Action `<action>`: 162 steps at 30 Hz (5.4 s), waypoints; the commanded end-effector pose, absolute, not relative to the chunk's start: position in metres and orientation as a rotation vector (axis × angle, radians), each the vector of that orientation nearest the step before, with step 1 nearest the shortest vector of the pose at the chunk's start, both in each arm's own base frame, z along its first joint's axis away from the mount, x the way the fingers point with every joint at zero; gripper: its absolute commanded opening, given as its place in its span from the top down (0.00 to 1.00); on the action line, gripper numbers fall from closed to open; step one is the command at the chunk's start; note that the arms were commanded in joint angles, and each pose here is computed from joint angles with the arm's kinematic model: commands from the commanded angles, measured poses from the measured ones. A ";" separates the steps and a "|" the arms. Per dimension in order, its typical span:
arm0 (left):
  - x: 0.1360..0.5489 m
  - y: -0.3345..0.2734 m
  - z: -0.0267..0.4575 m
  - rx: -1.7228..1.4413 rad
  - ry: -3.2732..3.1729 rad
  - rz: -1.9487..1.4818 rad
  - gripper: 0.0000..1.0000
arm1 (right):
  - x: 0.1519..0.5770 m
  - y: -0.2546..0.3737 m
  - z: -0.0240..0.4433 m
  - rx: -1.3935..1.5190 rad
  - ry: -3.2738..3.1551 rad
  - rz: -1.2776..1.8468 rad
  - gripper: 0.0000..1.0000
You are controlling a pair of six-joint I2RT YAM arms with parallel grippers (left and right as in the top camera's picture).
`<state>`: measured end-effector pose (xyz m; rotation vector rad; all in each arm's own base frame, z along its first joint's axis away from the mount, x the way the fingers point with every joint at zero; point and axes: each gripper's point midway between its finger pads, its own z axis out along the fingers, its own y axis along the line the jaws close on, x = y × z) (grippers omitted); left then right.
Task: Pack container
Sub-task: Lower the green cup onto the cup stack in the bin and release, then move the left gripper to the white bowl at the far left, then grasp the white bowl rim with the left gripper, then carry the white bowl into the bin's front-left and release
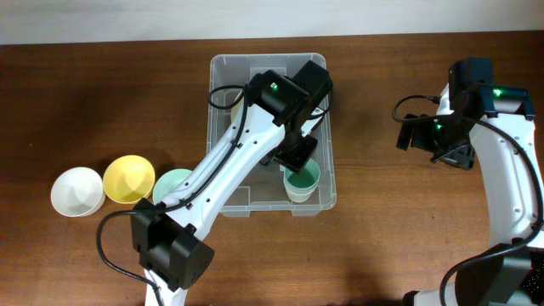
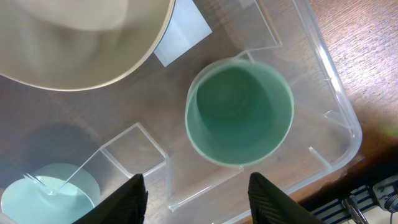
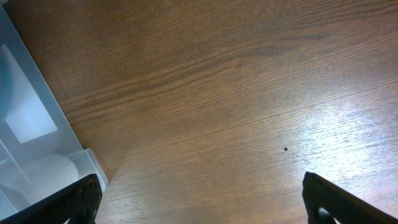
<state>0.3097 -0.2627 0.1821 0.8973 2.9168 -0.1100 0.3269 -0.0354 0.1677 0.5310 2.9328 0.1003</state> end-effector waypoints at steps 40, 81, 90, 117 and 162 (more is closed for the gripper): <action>0.272 0.191 0.094 -1.368 2.803 -0.003 0.43 | 0.326 -0.037 0.167 0.495 2.941 0.078 0.01; 0.260 0.231 0.029 -1.520 2.576 0.076 0.90 | 0.325 -0.037 0.167 0.495 2.946 0.078 0.01; 0.260 0.230 0.029 -1.519 2.575 0.064 0.99 | 0.325 -0.037 0.167 0.495 2.947 0.078 0.01; 0.326 0.079 0.269 -0.715 2.319 -0.161 1.00 | 0.326 -0.037 0.167 0.495 2.942 0.079 0.01; 0.358 -0.085 0.199 0.032 2.837 0.087 0.59 | 0.325 -0.037 0.167 0.492 2.946 0.079 0.01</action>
